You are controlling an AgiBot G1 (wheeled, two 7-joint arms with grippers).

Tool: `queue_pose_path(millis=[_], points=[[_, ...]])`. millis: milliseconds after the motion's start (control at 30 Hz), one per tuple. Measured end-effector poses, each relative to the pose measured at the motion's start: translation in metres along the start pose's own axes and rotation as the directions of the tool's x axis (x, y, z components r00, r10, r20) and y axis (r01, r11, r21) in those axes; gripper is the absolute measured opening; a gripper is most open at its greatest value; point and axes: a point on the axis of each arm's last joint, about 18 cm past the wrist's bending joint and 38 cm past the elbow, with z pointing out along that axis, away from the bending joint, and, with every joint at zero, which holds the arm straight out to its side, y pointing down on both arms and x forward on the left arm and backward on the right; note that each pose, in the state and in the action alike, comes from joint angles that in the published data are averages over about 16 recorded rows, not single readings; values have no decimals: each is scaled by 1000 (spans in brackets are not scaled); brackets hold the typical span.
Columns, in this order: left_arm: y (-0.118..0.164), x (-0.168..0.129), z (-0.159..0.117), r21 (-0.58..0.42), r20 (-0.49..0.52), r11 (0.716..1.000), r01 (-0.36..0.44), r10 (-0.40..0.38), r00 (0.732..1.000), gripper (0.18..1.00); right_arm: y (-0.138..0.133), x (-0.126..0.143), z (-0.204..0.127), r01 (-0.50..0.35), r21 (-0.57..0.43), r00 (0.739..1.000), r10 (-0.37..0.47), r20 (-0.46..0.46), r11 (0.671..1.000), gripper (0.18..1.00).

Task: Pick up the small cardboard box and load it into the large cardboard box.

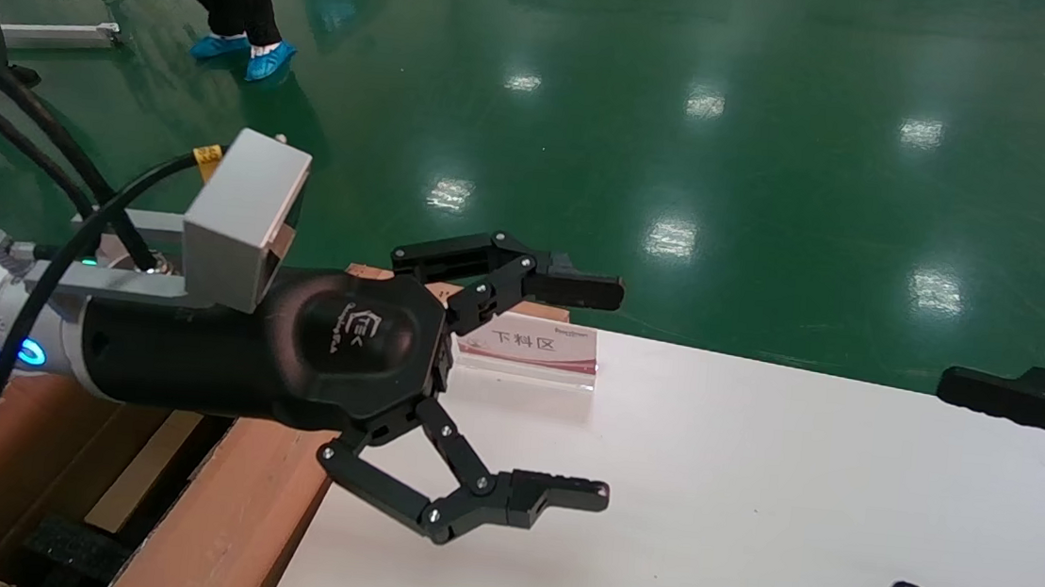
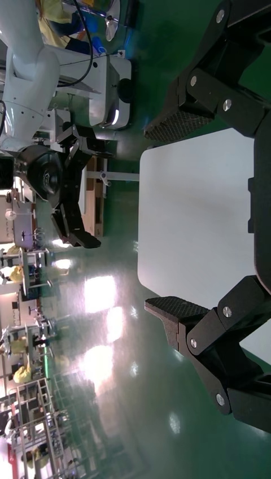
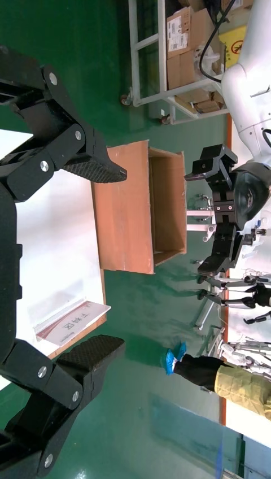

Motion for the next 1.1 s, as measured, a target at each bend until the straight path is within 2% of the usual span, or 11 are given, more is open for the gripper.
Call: queue_pose_path(millis=[300, 1100], points=[[-1, 2, -4, 24, 11, 1000, -7, 6, 1000, 1000, 0, 0, 0, 0, 0, 1000, 0, 0, 1000, 1001], [0, 1, -1, 10, 2, 1000, -4, 4, 1000, 1000, 0, 0, 0, 0, 0, 1000, 0, 0, 1000, 1001]])
